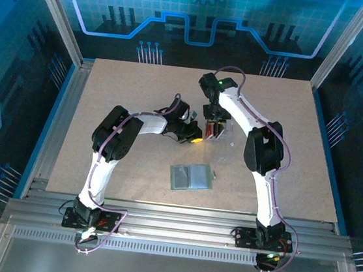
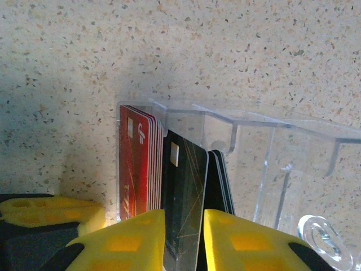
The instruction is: Put the credit cards into the card holder
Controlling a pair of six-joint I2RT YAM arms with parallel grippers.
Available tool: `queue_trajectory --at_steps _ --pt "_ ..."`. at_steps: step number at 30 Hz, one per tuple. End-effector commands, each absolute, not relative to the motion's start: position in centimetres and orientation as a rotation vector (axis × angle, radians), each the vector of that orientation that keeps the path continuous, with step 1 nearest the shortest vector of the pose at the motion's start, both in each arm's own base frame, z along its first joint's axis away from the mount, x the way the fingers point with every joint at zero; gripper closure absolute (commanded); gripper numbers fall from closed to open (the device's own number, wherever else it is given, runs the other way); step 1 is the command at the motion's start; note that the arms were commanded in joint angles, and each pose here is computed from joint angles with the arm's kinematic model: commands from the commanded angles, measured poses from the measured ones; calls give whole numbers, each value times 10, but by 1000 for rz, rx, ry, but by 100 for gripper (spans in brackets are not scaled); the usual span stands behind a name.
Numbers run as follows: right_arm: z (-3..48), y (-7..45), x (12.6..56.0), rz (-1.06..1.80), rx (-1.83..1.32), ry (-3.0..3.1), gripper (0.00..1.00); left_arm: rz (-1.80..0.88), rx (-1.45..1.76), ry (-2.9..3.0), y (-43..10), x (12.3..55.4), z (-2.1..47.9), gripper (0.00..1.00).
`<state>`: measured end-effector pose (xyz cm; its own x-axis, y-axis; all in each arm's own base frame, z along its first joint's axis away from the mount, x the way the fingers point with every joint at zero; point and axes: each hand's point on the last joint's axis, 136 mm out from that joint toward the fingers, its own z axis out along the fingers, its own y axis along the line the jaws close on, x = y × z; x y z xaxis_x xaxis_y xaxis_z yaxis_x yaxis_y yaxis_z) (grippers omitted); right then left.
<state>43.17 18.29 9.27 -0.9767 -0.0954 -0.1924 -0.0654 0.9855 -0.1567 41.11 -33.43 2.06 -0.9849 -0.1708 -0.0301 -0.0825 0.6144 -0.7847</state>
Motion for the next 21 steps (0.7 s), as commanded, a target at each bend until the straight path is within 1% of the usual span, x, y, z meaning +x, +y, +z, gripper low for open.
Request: queue_trajectory --at_steps 1,8,11,19,21 --pt "88 185 426 -315 -161 2945 75 -1374 -193 2671 -333 415 47 92" --pt "84 200 422 -208 -158 2971 78 -1377 -196 2673 -332 415 45 92" --pt "83 202 423 -178 -150 2976 81 -1380 -198 2673 -331 414 45 92" --pt "91 192 427 -213 -126 2956 99 -1387 -199 2654 -330 415 55 92" --pt "93 191 427 -205 -125 2954 100 -1390 -200 2647 -329 415 59 92"
